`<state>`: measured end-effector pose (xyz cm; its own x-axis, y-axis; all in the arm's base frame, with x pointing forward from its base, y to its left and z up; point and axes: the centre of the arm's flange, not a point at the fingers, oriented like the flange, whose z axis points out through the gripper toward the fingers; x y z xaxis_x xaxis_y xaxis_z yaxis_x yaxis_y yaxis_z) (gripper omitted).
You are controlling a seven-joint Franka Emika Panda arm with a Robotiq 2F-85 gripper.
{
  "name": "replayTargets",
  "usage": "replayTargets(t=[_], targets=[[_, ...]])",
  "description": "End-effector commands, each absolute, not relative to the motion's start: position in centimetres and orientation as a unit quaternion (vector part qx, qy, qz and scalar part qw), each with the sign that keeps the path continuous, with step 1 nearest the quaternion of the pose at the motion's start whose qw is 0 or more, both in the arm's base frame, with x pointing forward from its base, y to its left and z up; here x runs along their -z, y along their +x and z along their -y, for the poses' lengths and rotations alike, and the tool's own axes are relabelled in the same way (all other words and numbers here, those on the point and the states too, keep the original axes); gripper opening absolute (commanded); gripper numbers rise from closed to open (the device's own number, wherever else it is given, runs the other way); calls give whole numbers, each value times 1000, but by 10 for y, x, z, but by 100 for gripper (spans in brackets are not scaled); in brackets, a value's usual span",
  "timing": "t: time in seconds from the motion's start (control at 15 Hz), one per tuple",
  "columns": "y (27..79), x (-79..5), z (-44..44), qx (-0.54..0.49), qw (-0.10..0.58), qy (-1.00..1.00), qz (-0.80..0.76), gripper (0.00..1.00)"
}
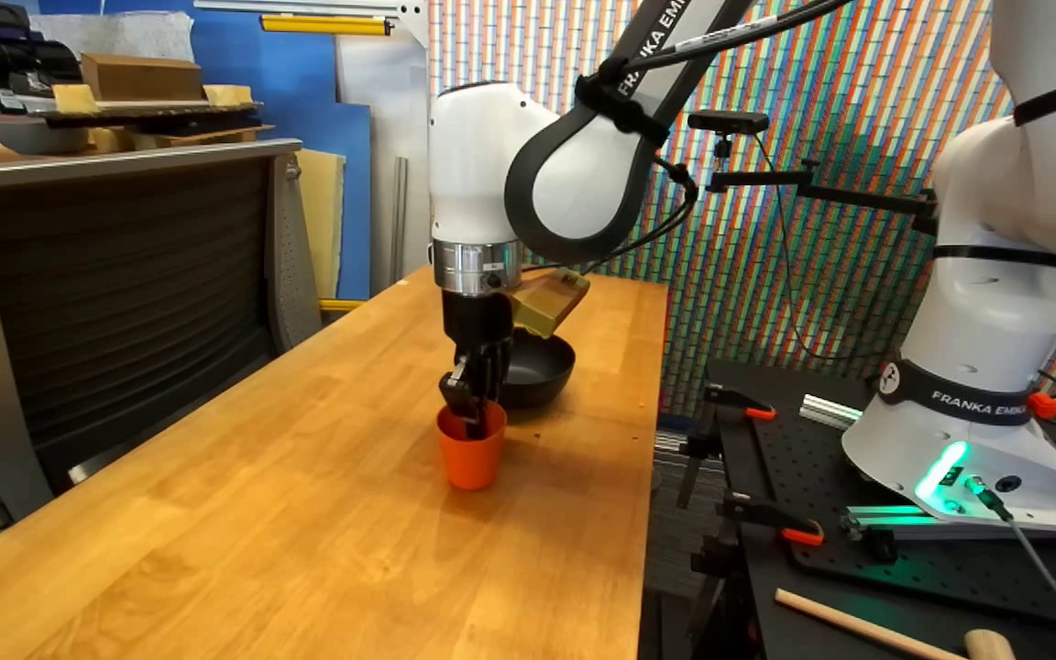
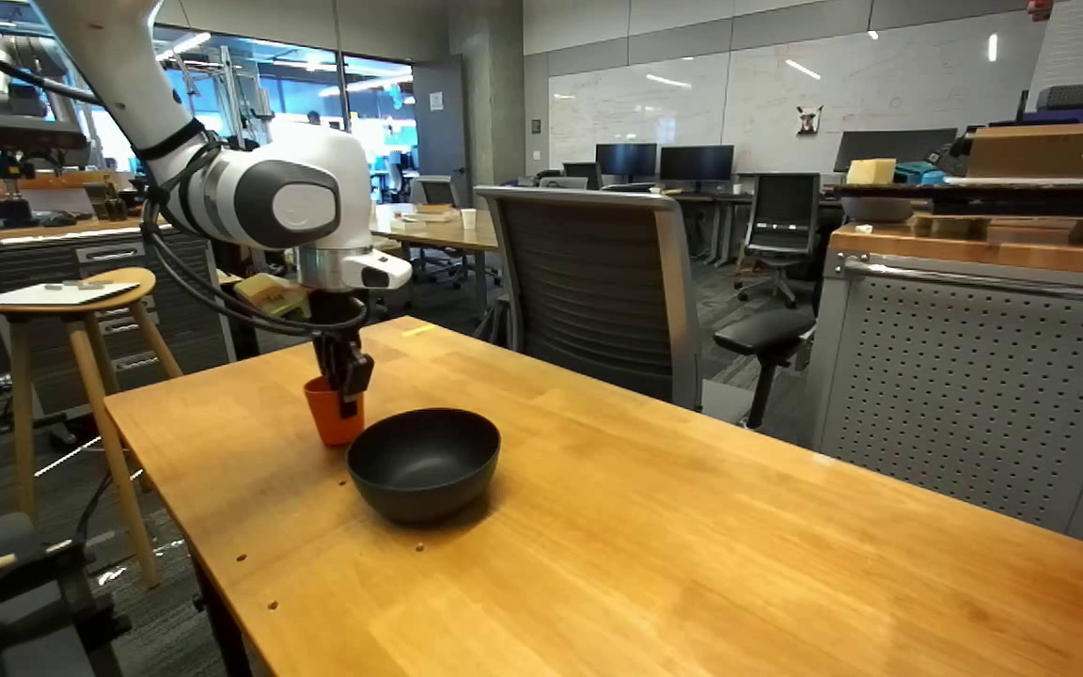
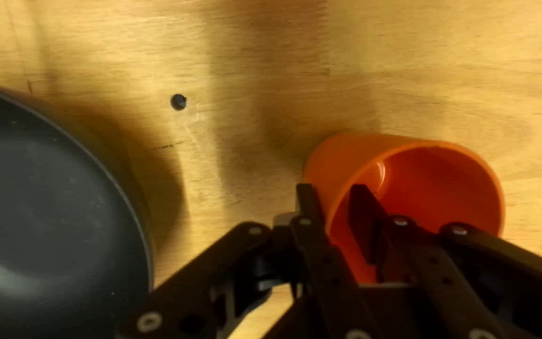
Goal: Put the orange cup inside the black bowl
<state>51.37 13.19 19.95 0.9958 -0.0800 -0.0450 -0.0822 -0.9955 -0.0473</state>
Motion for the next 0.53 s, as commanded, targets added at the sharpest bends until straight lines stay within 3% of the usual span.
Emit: replayTargets(t=[0.0,0.27,0.47], targets=[[516,-210,-133,-18,41,-998,-46,0],[513,-231,-132,-9,46,-997,-54,1],[512,-269,-129,46,-8,-996,-69,1]])
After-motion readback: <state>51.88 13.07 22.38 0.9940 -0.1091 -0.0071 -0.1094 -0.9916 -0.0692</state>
